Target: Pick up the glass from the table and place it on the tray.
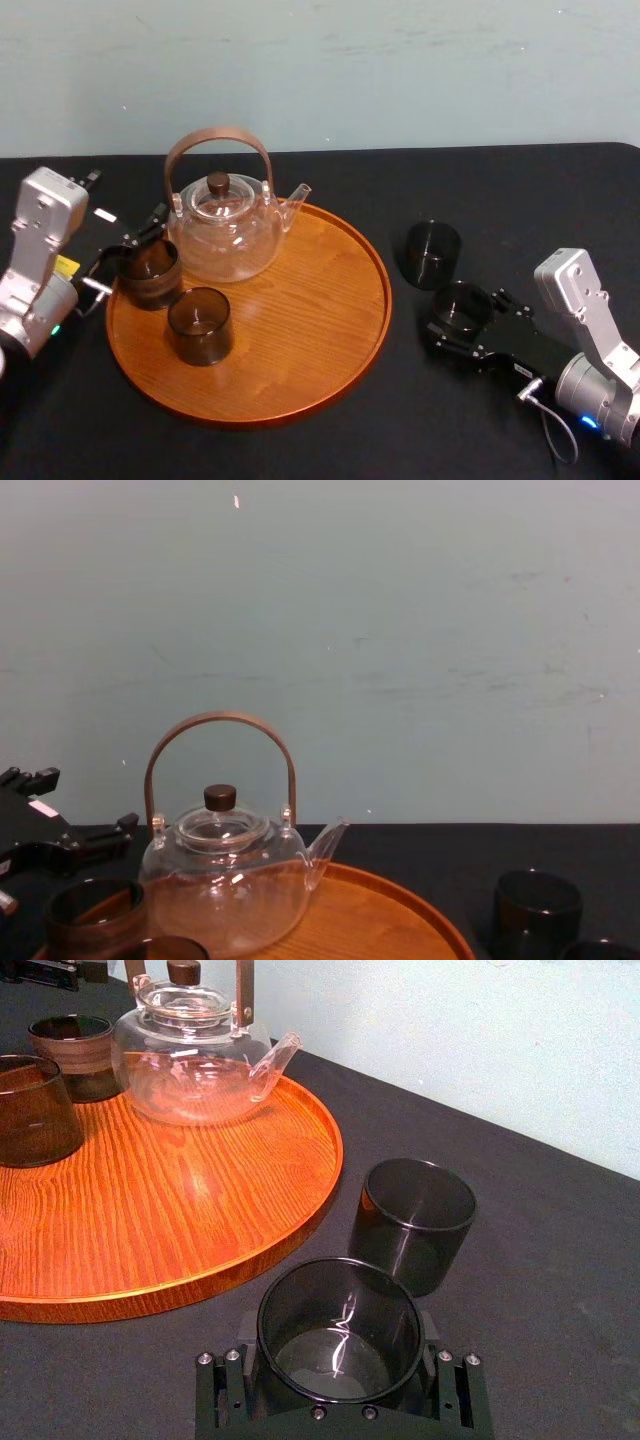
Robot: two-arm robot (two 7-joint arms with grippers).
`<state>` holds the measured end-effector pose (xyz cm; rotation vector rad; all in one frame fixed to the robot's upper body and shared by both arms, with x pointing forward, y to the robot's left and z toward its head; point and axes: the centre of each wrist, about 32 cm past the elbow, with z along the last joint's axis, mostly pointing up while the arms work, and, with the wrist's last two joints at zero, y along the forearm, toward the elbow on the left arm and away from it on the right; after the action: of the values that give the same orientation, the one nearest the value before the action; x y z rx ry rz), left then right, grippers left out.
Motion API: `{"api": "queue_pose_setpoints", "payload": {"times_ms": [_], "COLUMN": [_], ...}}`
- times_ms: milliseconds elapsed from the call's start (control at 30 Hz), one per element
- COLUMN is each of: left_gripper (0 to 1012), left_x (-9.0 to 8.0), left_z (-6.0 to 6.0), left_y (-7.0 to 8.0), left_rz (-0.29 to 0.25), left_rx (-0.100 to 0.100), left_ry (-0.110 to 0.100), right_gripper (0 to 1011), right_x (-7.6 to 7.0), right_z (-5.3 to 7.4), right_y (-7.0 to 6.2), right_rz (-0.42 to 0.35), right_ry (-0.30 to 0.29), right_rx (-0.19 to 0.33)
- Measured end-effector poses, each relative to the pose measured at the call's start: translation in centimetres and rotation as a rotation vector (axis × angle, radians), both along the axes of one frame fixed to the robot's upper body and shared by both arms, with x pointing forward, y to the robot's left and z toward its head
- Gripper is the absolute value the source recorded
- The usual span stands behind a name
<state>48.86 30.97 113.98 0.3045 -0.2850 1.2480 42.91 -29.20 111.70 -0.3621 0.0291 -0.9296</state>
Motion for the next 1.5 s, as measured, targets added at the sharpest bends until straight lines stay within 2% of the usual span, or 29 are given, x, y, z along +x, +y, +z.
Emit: {"api": "queue_pose_setpoints", "payload": {"times_ms": [533, 767, 1000, 1233, 1500], "left_gripper": [1001, 1001, 1001, 1001, 1001], "left_x": [0.0, 0.0, 0.0, 0.0, 0.0], "left_z": [0.0, 0.0, 0.0, 0.0, 0.0], "left_y": [0.0, 0.0, 0.0, 0.0, 0.0], "left_rz": [0.0, 0.0, 0.0, 0.0, 0.0], "left_rx": [0.0, 0.0, 0.0, 0.0, 0.0], "left_ry": [0.0, 0.0, 0.0, 0.0, 0.0], "right_gripper": [912, 912, 912, 912, 912], "right_x": [-0.1, -0.4, -1.2, -1.6, -1.4], "right_z": [0.0, 1.0, 2.0, 2.8, 2.9], "right_y": [-0.1, 0.3, 1.8, 4.4, 6.7], "right_rz": [0.001, 0.033, 0.103, 0.179, 0.226], "right_ry": [0.001, -0.036, -0.076, -0.106, -0.107], "right_rx": [0.005, 0.019, 0.022, 0.016, 0.011]}}
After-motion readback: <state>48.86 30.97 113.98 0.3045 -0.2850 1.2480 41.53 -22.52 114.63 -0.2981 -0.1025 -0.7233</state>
